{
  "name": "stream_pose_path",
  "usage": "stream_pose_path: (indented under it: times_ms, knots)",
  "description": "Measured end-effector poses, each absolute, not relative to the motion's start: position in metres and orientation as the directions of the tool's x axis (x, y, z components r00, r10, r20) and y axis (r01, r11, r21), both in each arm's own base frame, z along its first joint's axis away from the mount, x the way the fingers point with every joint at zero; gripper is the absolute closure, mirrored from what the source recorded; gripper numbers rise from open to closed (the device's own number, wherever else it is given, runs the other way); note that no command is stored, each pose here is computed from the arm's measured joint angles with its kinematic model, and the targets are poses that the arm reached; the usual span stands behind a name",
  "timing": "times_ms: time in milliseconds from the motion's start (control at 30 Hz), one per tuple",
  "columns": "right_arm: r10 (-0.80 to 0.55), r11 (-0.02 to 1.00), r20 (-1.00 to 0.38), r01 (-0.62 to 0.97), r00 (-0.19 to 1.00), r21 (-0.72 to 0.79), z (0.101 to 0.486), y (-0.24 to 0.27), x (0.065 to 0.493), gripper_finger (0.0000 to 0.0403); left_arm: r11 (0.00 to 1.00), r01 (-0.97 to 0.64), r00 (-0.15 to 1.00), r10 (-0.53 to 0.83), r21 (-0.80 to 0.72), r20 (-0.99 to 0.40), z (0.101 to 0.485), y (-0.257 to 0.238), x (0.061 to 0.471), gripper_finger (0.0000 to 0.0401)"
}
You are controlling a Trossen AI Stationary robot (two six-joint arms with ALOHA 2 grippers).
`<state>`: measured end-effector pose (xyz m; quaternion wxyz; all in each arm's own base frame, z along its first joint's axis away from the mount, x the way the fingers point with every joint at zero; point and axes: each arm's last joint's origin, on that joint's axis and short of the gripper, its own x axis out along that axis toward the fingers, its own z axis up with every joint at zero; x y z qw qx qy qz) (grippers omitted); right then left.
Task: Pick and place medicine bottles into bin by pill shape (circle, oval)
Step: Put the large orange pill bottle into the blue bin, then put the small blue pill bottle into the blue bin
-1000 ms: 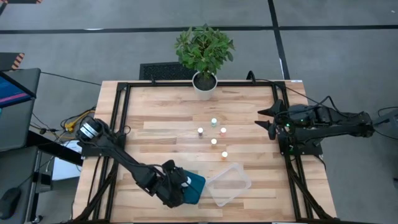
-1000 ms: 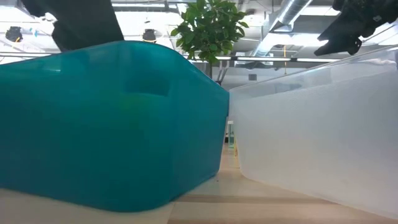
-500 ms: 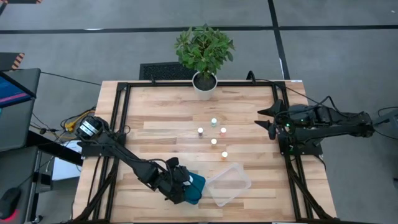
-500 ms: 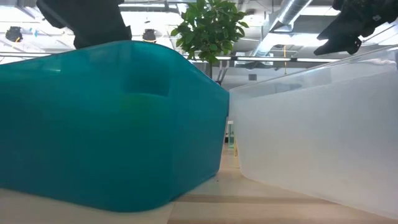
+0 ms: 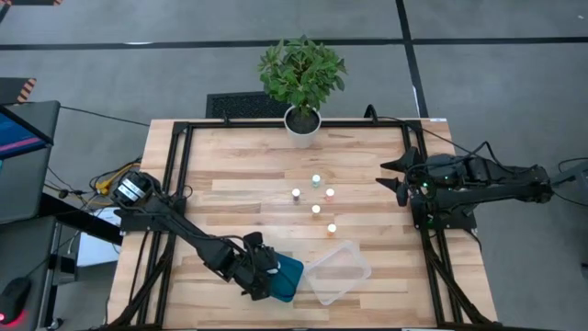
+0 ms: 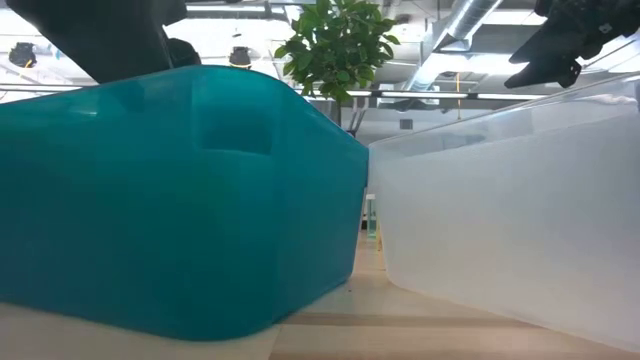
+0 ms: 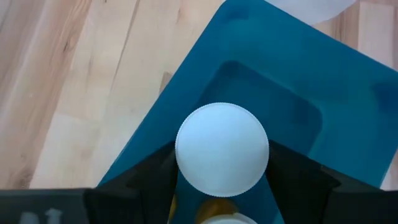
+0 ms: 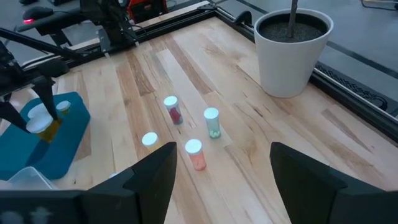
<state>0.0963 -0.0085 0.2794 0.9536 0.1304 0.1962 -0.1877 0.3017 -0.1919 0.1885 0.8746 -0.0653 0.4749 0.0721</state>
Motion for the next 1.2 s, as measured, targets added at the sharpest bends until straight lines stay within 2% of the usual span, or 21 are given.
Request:
stream_pose_path:
  times_ms: [367, 633, 733, 1200]
  knots:
    - [-0.307, 0.895, -0.414, 0.408, 0.857, 0.181, 0.28, -0.009, 0.097, 0.0132, 0.988, -0.139, 0.52, 0.019, -0.063, -0.854, 0.188, -0.189, 0.304, 0.0174]
    - [-0.306, 0.895, -0.414, 0.408, 0.857, 0.182, 0.28, -0.009, 0.097, 0.0132, 0.989, -0.135, 0.516, 0.014, -0.065, -0.856, 0.189, -0.189, 0.304, 0.0099]
    - [-0.306, 0.895, -0.414, 0.408, 0.857, 0.182, 0.28, -0.009, 0.097, 0.0132, 0.986, -0.151, 0.515, 0.014, -0.075, -0.857, 0.19, -0.189, 0.304, 0.0082]
    - [-0.306, 0.895, -0.414, 0.407, 0.858, 0.182, 0.28, -0.009, 0.097, 0.0132, 0.979, -0.183, 0.582, 0.033, -0.092, -0.812, 0.216, -0.191, 0.309, 0.0078]
